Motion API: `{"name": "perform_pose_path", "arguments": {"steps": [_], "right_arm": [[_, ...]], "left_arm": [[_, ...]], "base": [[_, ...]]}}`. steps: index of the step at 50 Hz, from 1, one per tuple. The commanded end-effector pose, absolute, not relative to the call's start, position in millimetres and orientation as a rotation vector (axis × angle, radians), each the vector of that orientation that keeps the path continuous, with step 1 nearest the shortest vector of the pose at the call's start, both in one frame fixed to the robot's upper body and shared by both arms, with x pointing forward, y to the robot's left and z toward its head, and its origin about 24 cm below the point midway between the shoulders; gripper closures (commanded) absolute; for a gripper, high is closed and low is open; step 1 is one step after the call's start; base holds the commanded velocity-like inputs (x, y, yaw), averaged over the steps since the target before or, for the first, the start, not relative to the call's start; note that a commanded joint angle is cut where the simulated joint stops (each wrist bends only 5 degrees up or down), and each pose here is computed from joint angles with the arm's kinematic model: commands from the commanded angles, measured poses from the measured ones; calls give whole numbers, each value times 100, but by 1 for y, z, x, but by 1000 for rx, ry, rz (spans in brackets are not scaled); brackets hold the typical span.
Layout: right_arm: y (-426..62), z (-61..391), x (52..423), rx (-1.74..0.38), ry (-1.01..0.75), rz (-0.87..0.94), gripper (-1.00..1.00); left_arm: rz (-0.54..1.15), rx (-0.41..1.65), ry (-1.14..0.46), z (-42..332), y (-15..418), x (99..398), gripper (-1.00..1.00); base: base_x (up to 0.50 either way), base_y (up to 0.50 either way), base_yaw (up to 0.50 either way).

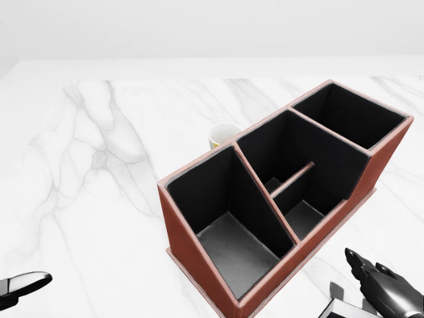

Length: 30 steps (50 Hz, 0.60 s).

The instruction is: Pick up the book and place it in the left compartment of the caddy.

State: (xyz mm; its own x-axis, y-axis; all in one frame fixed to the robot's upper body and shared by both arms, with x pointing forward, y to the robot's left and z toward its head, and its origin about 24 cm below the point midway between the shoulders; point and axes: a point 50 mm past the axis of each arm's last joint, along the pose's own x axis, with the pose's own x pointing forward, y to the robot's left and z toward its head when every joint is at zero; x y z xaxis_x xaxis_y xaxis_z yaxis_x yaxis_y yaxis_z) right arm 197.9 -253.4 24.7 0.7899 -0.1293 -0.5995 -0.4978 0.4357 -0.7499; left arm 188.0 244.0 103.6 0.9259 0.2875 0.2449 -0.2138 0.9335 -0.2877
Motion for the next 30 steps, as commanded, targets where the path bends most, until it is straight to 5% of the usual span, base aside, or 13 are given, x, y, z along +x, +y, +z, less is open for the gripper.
{"name": "perform_pose_path", "arguments": {"steps": [1,17,19,21,22,23,30], "right_arm": [[-253,19,199,-1116,670,272,-100],[-250,3,196,-1102,727,331,-98],[-250,2,195,-1105,731,336,-79],[-249,3,196,-1097,723,334,65],[-249,3,196,-1098,721,333,88],[-250,3,195,-1095,723,334,100],[-248,4,195,-1091,714,332,100]], "left_arm": [[257,-261,-283,101,243,189,-100],[259,-259,-286,103,244,189,-100],[259,-258,-286,104,244,189,-100],[259,-257,-287,104,244,189,-100],[260,-257,-287,104,244,189,-100],[260,-256,-287,104,244,189,-100],[258,-254,-288,105,243,188,-100]], "base": [[0,0,0],[0,0,0],[0,0,0],[0,0,0],[0,0,0],[0,0,0],[0,0,0]]}}
